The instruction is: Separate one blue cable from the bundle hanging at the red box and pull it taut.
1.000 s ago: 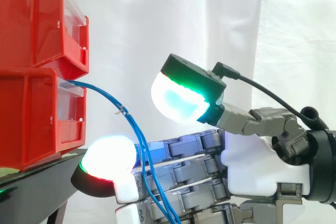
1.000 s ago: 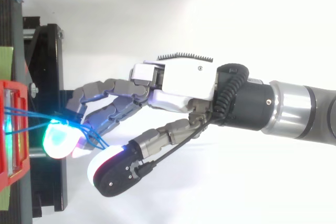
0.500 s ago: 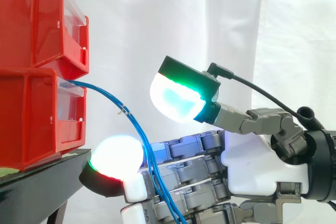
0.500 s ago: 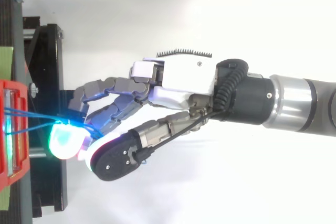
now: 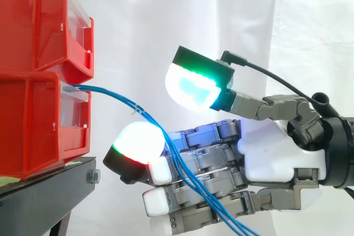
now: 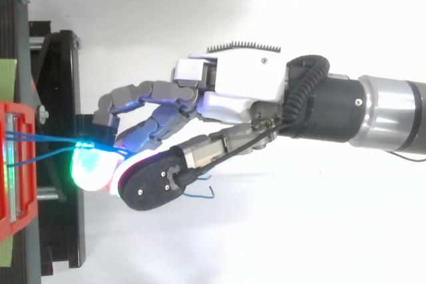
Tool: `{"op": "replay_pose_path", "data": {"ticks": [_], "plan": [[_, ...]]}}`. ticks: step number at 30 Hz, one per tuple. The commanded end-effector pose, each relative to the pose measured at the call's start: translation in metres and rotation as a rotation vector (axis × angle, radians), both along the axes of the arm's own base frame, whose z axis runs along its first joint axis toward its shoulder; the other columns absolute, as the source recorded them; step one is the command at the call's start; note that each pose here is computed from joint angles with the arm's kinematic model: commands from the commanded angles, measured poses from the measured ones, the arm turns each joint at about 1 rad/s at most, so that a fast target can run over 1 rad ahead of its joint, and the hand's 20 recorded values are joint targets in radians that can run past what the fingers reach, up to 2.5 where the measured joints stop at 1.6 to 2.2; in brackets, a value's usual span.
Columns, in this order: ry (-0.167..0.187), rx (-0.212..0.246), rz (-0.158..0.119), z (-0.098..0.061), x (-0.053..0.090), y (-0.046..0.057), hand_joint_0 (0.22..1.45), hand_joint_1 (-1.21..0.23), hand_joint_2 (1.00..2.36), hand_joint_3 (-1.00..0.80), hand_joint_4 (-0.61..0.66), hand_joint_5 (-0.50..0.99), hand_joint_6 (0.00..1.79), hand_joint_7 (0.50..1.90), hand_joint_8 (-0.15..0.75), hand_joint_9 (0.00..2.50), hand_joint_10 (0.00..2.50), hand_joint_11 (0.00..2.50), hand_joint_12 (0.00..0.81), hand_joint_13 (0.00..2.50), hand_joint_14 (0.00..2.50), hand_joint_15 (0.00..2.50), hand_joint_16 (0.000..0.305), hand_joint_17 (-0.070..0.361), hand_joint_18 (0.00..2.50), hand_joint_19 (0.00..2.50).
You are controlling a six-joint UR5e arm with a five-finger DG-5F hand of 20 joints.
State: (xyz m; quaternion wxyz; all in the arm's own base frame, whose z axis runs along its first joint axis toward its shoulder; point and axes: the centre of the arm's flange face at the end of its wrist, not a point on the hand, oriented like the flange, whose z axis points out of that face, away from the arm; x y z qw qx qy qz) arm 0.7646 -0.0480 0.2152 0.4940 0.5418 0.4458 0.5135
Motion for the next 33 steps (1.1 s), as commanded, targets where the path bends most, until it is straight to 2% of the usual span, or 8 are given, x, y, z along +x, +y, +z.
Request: {"op": "replay_pose_path", "data": {"ticks": [1, 5, 9, 14, 16, 18, 21, 33], "plan": [[0.005, -0.002, -0.004, 0.004, -0.002, -0.003, 0.66, -0.61, 1.01, -0.37, 0.18, -0.13, 0.5, 1.18, 0.27, 0.78, 0.01, 0.63, 0.249, 0.81, 0.01, 0.36, 0.017, 0.039, 0.57, 0.05], [0.005, -0.003, -0.013, 0.005, -0.002, -0.009, 0.65, -0.65, 1.01, -0.39, 0.17, -0.13, 0.5, 1.2, 0.269, 0.78, 0.01, 0.63, 0.251, 0.81, 0.01, 0.36, 0.017, 0.039, 0.58, 0.04], [0.008, -0.02, -0.022, 0.014, -0.005, -0.015, 0.63, -0.66, 1.01, -0.42, 0.18, -0.13, 0.5, 1.19, 0.266, 0.78, 0.01, 0.63, 0.251, 0.81, 0.01, 0.37, 0.017, 0.039, 0.58, 0.05], [0.043, -0.052, -0.033, 0.012, -0.009, -0.021, 0.62, -0.66, 1.01, -0.43, 0.19, -0.14, 0.5, 1.16, 0.266, 0.78, 0.02, 0.63, 0.252, 0.81, 0.01, 0.37, 0.018, 0.04, 0.57, 0.05], [0.056, -0.061, -0.057, 0.011, -0.011, -0.025, 0.61, -0.65, 1.0, -0.44, 0.19, -0.14, 0.5, 1.16, 0.267, 0.78, 0.02, 0.63, 0.25, 0.81, 0.01, 0.37, 0.018, 0.039, 0.57, 0.05], [0.062, -0.067, -0.095, 0.008, -0.011, -0.025, 0.61, -0.65, 1.0, -0.44, 0.19, -0.14, 0.5, 1.16, 0.267, 0.77, 0.02, 0.64, 0.252, 0.81, 0.01, 0.37, 0.018, 0.04, 0.57, 0.05], [0.065, -0.069, -0.112, 0.006, -0.011, -0.025, 0.61, -0.65, 1.0, -0.44, 0.19, -0.14, 0.5, 1.15, 0.266, 0.77, 0.02, 0.63, 0.253, 0.81, 0.01, 0.37, 0.018, 0.04, 0.57, 0.05], [0.056, -0.072, -0.114, 0.008, -0.01, -0.025, 0.63, -0.54, 1.01, -0.42, 0.18, -0.13, 0.5, 1.2, 0.268, 0.79, 0.01, 0.63, 0.252, 0.82, 0.01, 0.37, 0.017, 0.039, 0.58, 0.06]]}}
